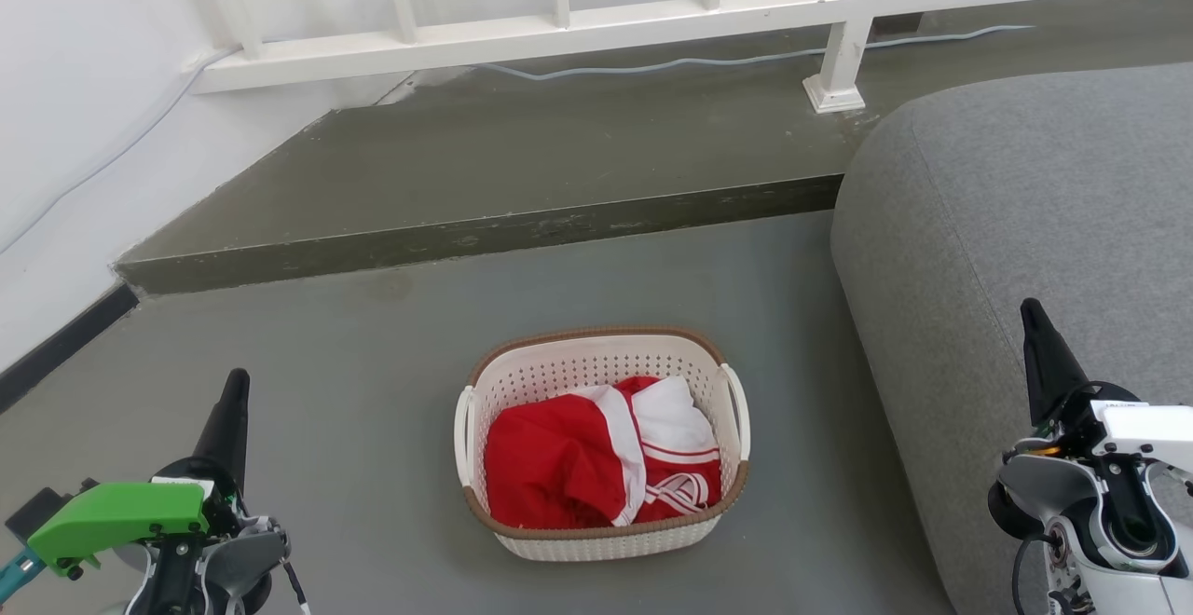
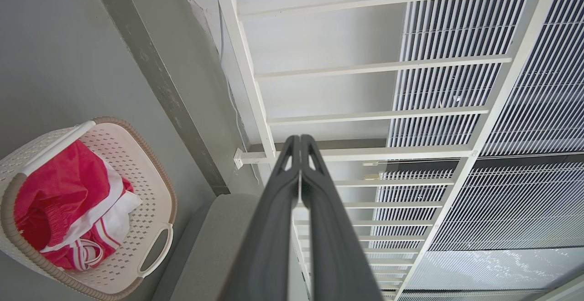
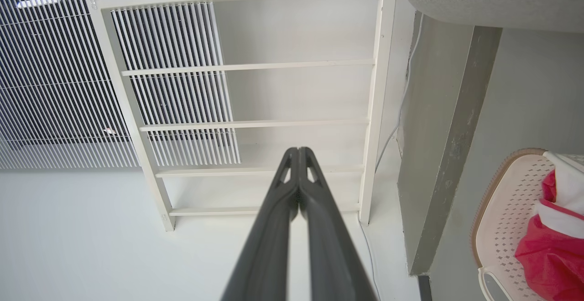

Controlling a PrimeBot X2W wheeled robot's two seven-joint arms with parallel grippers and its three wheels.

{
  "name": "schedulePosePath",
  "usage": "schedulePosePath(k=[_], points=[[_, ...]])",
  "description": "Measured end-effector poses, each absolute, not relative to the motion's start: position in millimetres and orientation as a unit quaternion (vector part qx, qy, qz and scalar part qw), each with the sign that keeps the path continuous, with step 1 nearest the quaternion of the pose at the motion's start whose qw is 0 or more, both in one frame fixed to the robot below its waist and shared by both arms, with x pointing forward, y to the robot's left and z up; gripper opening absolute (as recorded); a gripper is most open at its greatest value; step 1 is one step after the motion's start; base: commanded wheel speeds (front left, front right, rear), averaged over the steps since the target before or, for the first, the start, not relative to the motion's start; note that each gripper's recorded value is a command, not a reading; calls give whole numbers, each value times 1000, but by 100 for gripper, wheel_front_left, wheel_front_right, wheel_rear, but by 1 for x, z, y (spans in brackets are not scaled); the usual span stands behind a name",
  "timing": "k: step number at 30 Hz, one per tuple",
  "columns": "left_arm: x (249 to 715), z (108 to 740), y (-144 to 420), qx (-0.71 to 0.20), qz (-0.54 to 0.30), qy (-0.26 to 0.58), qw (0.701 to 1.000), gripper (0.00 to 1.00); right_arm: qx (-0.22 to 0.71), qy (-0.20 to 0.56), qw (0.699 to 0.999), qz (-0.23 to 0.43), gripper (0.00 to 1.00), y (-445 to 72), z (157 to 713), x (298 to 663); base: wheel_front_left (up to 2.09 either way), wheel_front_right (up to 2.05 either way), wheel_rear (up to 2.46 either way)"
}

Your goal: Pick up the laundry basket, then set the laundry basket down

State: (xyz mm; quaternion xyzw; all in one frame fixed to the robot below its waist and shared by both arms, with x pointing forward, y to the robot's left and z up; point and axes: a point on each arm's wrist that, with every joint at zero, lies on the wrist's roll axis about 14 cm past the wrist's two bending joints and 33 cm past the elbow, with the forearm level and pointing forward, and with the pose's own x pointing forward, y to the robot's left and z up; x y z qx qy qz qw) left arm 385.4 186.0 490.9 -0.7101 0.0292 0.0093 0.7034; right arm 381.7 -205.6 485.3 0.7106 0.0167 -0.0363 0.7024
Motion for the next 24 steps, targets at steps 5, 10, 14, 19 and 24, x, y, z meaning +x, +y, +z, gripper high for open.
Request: schedulePosePath(k=[5,10,14,19,24], points=[[385,491,186,-710,9,29,703,0,711,17,702,-36,0,-206,485,382,0,0,0],[385,491,186,-710,9,29,703,0,711,17,702,-36,0,-206,485,382,0,0,0],[385,491,186,-710,9,29,703,0,711,16,703,-36,0,-206,486,382,0,0,0],[385,491,186,-710,9,29,703,0,711,16,702,-36,0,-206,486,382,0,0,0],[385,491,186,-710,9,29,703,0,711,16,702,-36,0,-206,486,382,0,0,0]])
